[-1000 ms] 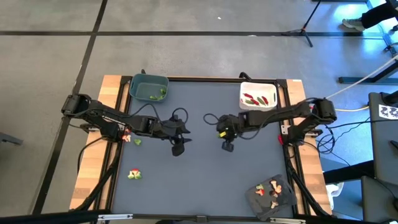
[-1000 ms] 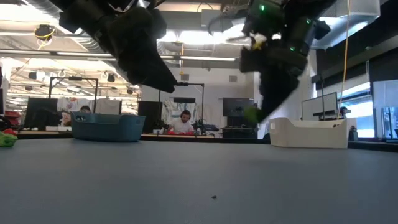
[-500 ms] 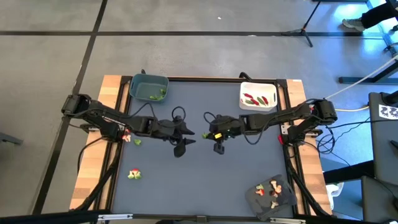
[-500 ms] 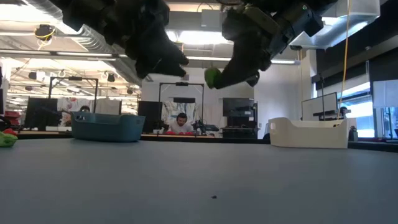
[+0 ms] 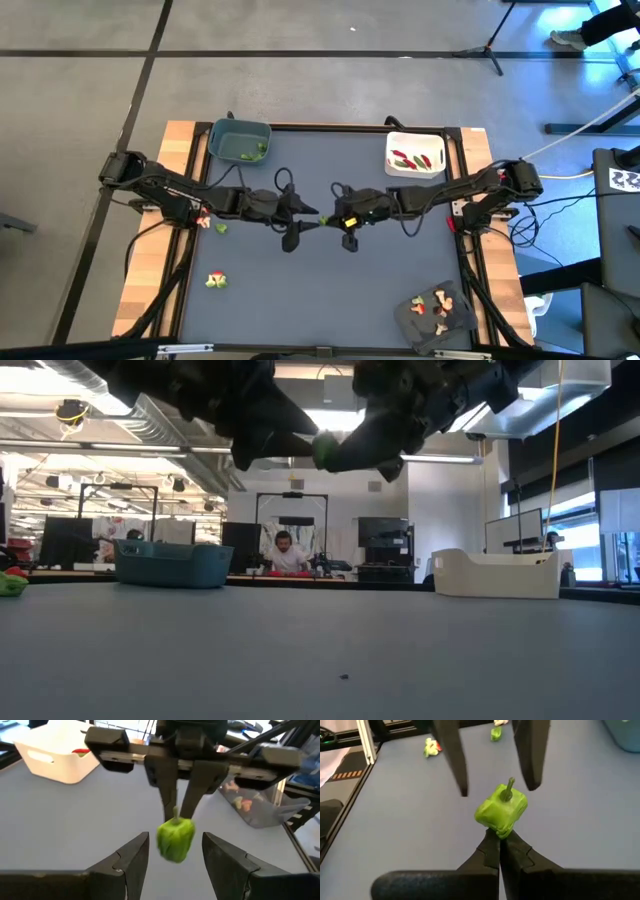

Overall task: Sort produce into baskets
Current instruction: Put the green bell pepper into the blue bin

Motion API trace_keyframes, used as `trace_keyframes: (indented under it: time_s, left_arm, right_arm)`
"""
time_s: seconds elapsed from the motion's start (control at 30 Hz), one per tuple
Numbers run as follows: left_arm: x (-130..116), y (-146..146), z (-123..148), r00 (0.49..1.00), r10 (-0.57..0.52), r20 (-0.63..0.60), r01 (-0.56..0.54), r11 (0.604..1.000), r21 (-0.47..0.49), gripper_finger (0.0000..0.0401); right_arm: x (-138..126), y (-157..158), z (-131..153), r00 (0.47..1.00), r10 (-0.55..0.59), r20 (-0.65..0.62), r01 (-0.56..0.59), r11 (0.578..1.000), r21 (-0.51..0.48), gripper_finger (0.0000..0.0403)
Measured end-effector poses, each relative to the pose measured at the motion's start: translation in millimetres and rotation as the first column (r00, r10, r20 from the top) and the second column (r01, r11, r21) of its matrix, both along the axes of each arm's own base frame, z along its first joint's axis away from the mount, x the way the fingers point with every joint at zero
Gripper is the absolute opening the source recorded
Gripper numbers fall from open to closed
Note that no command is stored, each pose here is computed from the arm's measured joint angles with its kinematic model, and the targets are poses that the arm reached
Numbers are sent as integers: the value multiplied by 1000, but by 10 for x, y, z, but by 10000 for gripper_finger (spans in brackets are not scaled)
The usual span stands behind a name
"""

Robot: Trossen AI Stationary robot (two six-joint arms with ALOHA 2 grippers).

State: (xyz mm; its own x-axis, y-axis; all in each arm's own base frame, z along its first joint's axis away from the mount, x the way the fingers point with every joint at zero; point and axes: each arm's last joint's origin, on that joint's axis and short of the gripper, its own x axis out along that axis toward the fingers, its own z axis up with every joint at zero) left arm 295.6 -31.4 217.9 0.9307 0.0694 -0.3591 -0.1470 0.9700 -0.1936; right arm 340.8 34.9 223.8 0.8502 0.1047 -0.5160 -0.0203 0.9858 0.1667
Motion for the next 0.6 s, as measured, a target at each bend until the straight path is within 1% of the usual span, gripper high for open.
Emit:
trace_keyframes:
  time_s: [0.2, 0.43, 0.53, 0.6]
  left_arm:
    - [5, -6, 12, 1000, -17, 13, 17, 1000, -7, 180]
    - [6, -6, 16, 1000, -25, 16, 25, 1000, 11, 178]
    - [9, -13, 24, 999, -40, 24, 40, 999, 8, 159]
    - [11, -20, 30, 998, -63, 29, 63, 998, 8, 136]
  right_arm:
    - [20, 47, 43, 999, 13, 51, -14, 1000, 4, 1]
    - [24, 47, 51, 998, 13, 60, -14, 1000, 5, 1]
    - [33, 49, 68, 997, 13, 81, -13, 1000, 9, 1]
    - [39, 49, 81, 995, 8, 94, -10, 1000, 17, 1]
